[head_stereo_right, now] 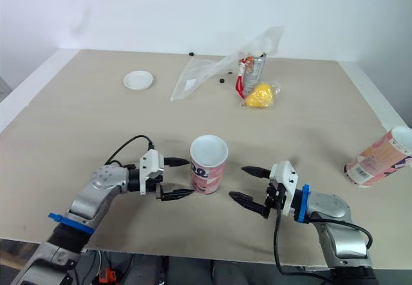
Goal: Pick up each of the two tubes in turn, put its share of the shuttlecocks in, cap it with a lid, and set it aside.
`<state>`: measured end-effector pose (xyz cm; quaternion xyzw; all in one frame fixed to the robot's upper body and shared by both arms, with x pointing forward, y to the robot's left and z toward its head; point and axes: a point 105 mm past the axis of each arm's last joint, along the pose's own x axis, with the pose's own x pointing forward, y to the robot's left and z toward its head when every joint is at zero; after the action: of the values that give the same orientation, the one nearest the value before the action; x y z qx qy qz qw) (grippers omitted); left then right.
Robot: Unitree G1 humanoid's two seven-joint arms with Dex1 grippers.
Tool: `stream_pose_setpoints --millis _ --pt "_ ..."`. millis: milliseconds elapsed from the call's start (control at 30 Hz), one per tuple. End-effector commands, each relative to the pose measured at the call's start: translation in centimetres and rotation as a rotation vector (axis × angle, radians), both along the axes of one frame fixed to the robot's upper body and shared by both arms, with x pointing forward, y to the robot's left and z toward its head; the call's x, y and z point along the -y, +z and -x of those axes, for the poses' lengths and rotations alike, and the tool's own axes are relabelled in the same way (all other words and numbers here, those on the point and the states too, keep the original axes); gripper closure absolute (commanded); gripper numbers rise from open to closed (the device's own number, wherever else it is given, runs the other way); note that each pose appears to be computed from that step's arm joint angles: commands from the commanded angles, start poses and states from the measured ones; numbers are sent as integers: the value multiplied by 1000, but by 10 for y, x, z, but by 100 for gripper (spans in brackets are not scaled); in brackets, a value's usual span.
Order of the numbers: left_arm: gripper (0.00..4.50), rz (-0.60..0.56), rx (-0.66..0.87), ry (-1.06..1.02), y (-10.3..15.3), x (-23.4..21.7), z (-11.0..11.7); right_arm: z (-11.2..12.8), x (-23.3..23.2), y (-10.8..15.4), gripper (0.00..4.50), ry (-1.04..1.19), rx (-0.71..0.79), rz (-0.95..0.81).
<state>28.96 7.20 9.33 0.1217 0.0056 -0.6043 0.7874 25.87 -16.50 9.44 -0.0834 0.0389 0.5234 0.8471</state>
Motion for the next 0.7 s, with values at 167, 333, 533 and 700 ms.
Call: stream_pose_setpoints --millis 167,333,533,700 --pt "0 50 44 -3 19 -9 13 -3 -19 3 0 116 56 27" --pt "0 48 37 -7 19 -12 18 -9 -28 2 0 160 67 38" --pt "0 49 28 -15 19 -15 24 -14 -43 -1 0 219 78 44" --pt "0 49 22 -13 19 -16 25 -15 -55 0 0 242 84 18"
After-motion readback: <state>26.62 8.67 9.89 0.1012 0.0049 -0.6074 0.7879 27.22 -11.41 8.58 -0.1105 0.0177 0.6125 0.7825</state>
